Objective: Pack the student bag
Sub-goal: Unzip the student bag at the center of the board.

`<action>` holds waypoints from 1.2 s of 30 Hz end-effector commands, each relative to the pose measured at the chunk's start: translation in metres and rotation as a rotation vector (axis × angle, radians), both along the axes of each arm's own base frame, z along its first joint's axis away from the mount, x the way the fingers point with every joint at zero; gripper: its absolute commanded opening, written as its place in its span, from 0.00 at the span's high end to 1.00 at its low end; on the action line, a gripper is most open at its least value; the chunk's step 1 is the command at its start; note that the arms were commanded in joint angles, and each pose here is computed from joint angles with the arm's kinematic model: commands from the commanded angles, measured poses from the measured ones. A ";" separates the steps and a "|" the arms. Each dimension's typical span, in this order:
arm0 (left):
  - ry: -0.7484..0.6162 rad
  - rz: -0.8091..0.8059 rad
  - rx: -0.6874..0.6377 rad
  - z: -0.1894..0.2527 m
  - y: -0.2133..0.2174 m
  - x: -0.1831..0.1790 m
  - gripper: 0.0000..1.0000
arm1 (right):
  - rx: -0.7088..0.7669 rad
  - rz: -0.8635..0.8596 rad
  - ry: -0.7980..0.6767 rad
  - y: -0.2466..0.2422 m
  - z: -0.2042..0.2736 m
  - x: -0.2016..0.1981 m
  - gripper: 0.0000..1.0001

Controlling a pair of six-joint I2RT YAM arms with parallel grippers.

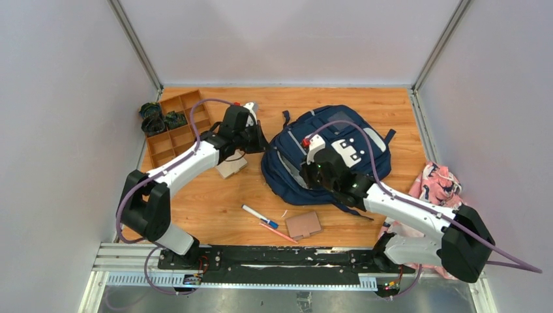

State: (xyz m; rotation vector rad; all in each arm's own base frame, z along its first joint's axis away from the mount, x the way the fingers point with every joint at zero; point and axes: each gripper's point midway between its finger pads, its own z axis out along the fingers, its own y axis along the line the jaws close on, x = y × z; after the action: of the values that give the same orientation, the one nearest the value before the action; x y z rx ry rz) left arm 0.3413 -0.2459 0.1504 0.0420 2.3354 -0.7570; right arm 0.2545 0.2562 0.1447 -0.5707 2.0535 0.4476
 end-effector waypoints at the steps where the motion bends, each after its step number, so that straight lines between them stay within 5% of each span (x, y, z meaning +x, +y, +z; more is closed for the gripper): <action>1: -0.095 0.016 -0.026 0.026 -0.003 0.039 1.00 | -0.024 0.103 0.053 -0.007 -0.012 -0.029 1.00; 15: -0.026 -0.160 -0.119 0.004 -0.047 0.080 1.00 | 0.109 0.321 -0.065 -0.001 0.056 -0.063 1.00; 23: -0.028 -0.093 -0.073 -0.010 -0.042 0.114 1.00 | 0.115 0.223 -0.102 -0.016 0.070 -0.055 1.00; 36: -0.084 0.015 -0.207 0.016 -0.033 0.176 1.00 | 0.141 0.139 -0.099 -0.029 0.073 -0.036 1.00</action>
State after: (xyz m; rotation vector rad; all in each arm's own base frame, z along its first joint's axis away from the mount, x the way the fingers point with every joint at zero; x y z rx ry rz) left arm 0.4769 -0.2701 0.1406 -0.0157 2.2919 -0.9748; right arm 0.2081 0.2182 0.1900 -0.6984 1.9335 0.5497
